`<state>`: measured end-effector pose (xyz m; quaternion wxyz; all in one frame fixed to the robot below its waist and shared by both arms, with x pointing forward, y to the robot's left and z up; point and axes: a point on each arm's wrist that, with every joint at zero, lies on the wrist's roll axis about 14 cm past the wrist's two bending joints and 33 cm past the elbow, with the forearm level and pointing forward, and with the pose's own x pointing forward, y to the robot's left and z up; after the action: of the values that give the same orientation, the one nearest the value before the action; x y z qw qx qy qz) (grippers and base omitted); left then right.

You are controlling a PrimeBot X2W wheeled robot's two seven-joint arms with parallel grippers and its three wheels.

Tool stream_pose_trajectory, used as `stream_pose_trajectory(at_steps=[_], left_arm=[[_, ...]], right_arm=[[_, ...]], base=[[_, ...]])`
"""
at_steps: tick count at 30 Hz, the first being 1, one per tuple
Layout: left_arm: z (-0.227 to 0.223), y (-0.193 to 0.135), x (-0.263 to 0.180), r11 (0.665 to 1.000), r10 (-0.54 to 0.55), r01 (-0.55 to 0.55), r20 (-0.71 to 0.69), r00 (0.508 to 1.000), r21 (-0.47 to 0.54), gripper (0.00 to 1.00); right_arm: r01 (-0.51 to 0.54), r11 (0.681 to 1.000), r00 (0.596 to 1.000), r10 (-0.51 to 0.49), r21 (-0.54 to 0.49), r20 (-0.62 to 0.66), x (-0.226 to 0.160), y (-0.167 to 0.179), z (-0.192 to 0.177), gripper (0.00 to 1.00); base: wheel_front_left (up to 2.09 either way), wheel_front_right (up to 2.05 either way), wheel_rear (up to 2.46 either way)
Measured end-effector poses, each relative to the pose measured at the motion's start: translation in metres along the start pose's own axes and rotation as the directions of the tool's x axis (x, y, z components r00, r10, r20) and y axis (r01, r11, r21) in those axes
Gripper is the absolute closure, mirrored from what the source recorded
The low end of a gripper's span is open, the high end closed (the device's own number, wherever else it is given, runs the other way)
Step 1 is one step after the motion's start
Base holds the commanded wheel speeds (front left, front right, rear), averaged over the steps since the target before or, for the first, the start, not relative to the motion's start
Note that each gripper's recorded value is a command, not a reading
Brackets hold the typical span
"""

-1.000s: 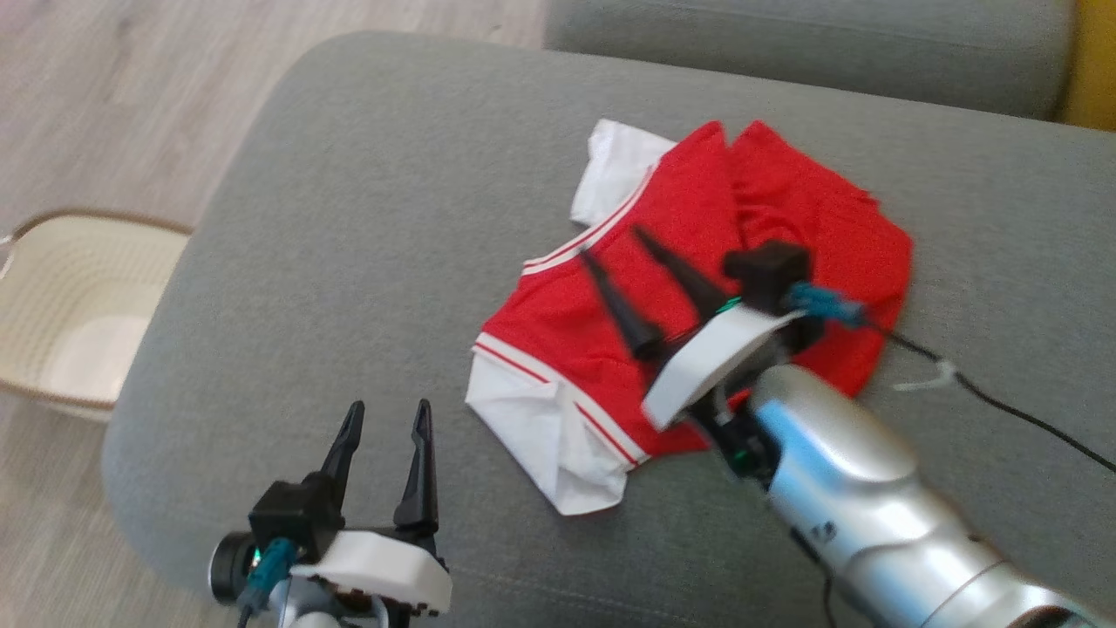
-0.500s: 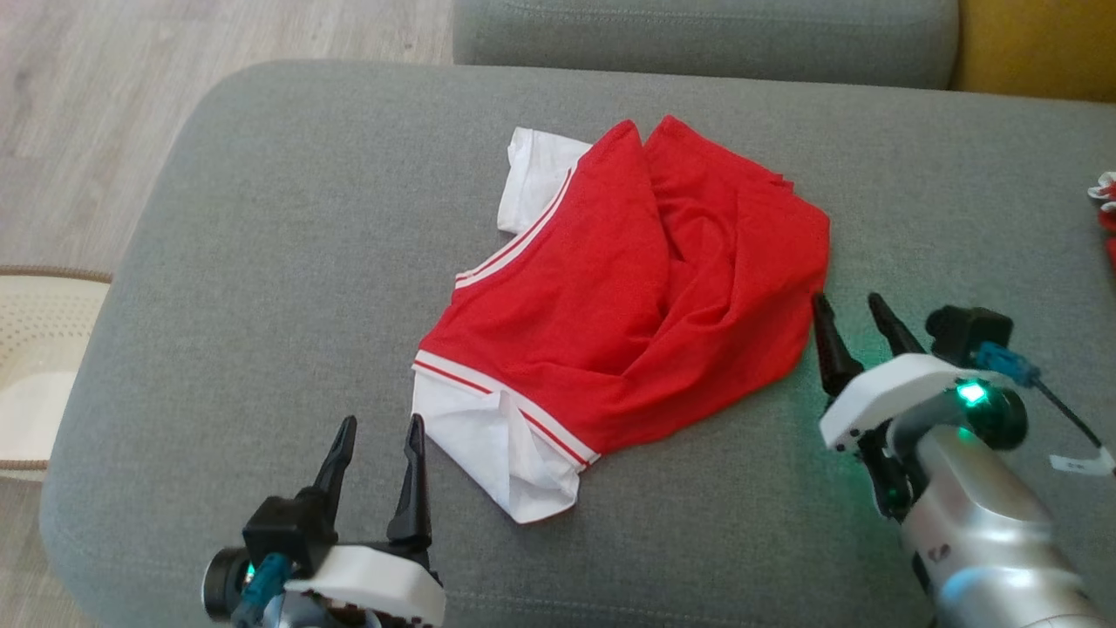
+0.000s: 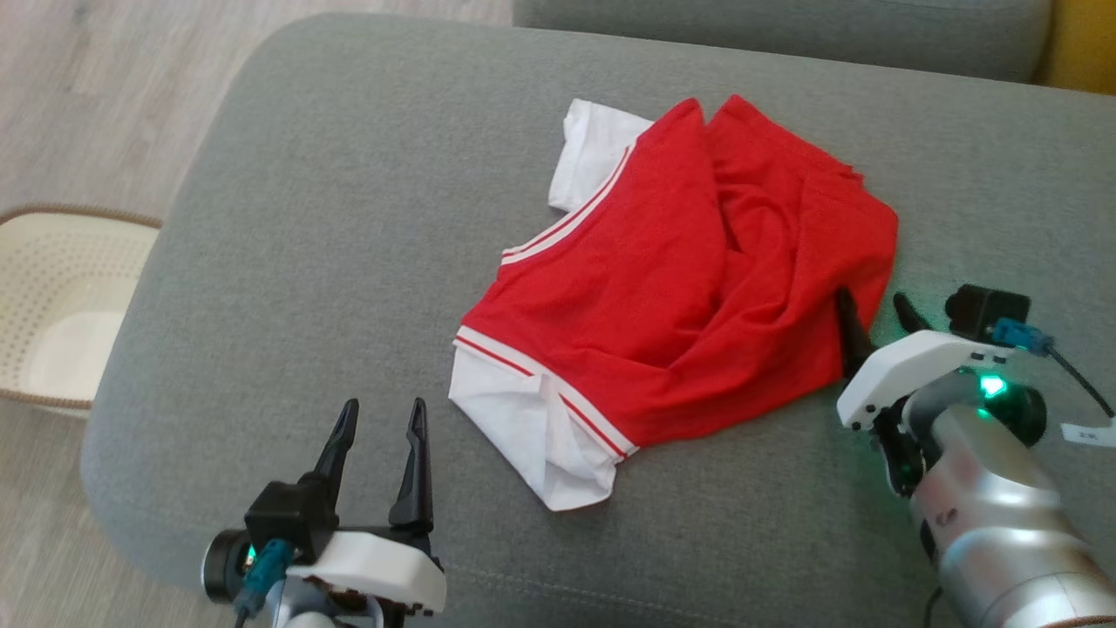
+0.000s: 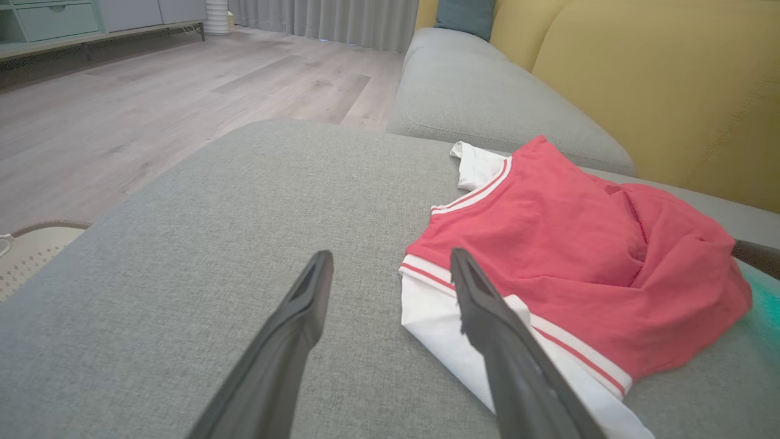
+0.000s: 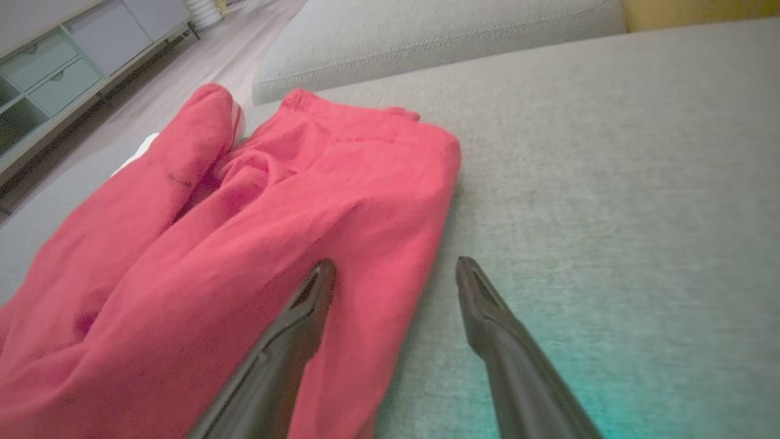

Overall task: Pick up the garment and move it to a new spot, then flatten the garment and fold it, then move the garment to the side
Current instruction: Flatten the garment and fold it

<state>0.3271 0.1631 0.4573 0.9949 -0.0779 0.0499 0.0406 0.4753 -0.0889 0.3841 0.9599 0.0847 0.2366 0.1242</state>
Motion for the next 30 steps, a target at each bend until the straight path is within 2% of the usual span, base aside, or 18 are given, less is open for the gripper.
stream_pose_trajectory(at_steps=[1,2,4,6,8,13,16,19,21,23,26,30], left_arm=[[-0.001,0.002,-0.001,1.000,0.007,-0.007,-0.002,1.000,0.001,0.00],[-0.001,0.004,-0.001,1.000,0.013,-0.012,-0.004,1.000,0.001,0.00],[-0.002,0.007,-0.003,1.000,0.023,-0.023,-0.006,1.000,0.002,0.00],[-0.001,0.009,-0.004,1.000,0.029,-0.029,-0.004,1.000,0.002,0.00],[0.000,0.010,-0.004,0.999,0.032,-0.032,-0.001,0.999,0.002,0.00],[0.002,0.006,-0.003,1.000,0.020,-0.020,0.006,1.000,0.001,0.00],[0.004,0.002,-0.002,1.000,0.006,-0.006,0.014,1.000,0.000,0.00],[0.005,-0.002,-0.003,1.000,-0.008,0.008,0.020,1.000,-0.002,0.00],[0.007,-0.004,-0.003,1.000,-0.015,0.015,0.027,1.000,-0.003,0.00],[0.009,-0.005,-0.004,1.000,-0.020,0.020,0.033,0.999,-0.003,0.00],[0.010,-0.005,-0.006,1.000,-0.020,0.020,0.039,0.999,-0.004,0.00],[0.011,-0.002,-0.010,1.000,-0.006,0.007,0.043,0.999,-0.005,0.00]], right_arm=[[-0.001,1.000,1.000,0.001,0.006,-0.026,0.001,0.002,-0.005,0.00],[-0.001,1.000,0.998,0.001,0.012,-0.056,0.002,0.004,-0.011,0.06],[-0.003,1.000,0.997,0.004,0.019,-0.080,0.004,0.007,-0.017,0.44],[0.001,1.000,0.997,0.002,0.031,-0.082,0.005,0.007,-0.017,0.64],[0.008,0.999,0.997,-0.005,0.041,-0.080,0.004,0.006,-0.017,1.00],[0.034,0.997,0.999,-0.033,0.063,-0.013,0.000,-0.004,-0.004,1.00],[0.073,0.995,0.996,-0.076,0.069,0.041,-0.006,-0.024,0.013,1.00],[0.106,0.993,0.989,-0.111,0.054,0.100,-0.014,-0.043,0.032,1.00],[0.097,0.995,0.985,-0.099,0.017,0.142,-0.017,-0.043,0.045,1.00],[0.067,0.997,0.984,-0.061,-0.030,0.168,-0.017,-0.030,0.052,1.00],[-0.013,0.994,0.983,0.033,-0.111,0.180,-0.015,0.006,0.056,1.00],[-0.152,0.964,0.976,0.181,-0.219,0.119,-0.011,0.066,0.043,1.00]], base=[[0.00,0.00,0.00],[0.00,0.00,0.00],[0.00,0.00,0.00],[0.00,0.00,0.00],[0.00,0.00,0.00],[0.00,0.00,0.00],[0.00,0.00,0.00],[0.00,0.00,0.00],[0.00,0.00,0.00],[0.00,0.00,0.00],[0.00,0.00,0.00],[0.00,0.00,0.00]])
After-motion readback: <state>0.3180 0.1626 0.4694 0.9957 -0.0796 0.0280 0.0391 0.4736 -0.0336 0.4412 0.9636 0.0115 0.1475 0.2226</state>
